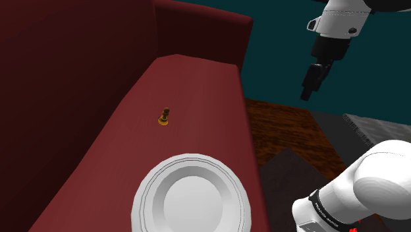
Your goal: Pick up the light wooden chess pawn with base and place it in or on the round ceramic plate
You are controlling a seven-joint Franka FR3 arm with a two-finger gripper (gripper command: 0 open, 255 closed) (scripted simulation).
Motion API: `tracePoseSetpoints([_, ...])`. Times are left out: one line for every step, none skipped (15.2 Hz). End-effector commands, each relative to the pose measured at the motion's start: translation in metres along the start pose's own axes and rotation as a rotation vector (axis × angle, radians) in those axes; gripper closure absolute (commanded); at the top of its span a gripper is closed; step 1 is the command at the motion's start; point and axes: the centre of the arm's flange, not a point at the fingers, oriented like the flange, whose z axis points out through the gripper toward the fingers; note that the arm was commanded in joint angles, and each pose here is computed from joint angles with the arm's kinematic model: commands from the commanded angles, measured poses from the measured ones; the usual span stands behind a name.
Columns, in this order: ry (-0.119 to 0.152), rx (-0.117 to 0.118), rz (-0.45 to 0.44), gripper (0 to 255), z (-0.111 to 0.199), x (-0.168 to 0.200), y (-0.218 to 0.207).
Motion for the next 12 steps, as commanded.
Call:
tracePoseSetpoints([0.000,0.000,0.000,0,0.000,0.000,0.000])
tracePoseSetpoints([0.004,0.000,0.000,0,0.001,0.008,-0.010])
tracePoseSetpoints([0.008,0.000,0.000,0,0.003,0.016,-0.020])
tracePoseSetpoints([0.013,-0.001,0.001,0,0.004,0.024,-0.030])
tracePoseSetpoints([0.017,-0.001,0.001,0,0.005,0.032,-0.040])
tracePoseSetpoints([0.021,-0.001,0.001,0,0.006,0.040,-0.050])
tracePoseSetpoints([0.025,-0.001,0.001,0,0.007,0.048,-0.060])
tracePoseSetpoints([0.030,-0.001,0.002,0,0.009,0.056,-0.070])
tracePoseSetpoints([0.034,-0.002,0.002,0,0.010,0.064,-0.080])
tracePoseSetpoints([0.038,-0.002,0.002,0,0.011,0.072,-0.090])
tracePoseSetpoints([0.042,-0.002,0.002,0,0.012,0.080,-0.100])
tracePoseSetpoints([0.047,-0.002,0.003,0,0.013,0.088,-0.110])
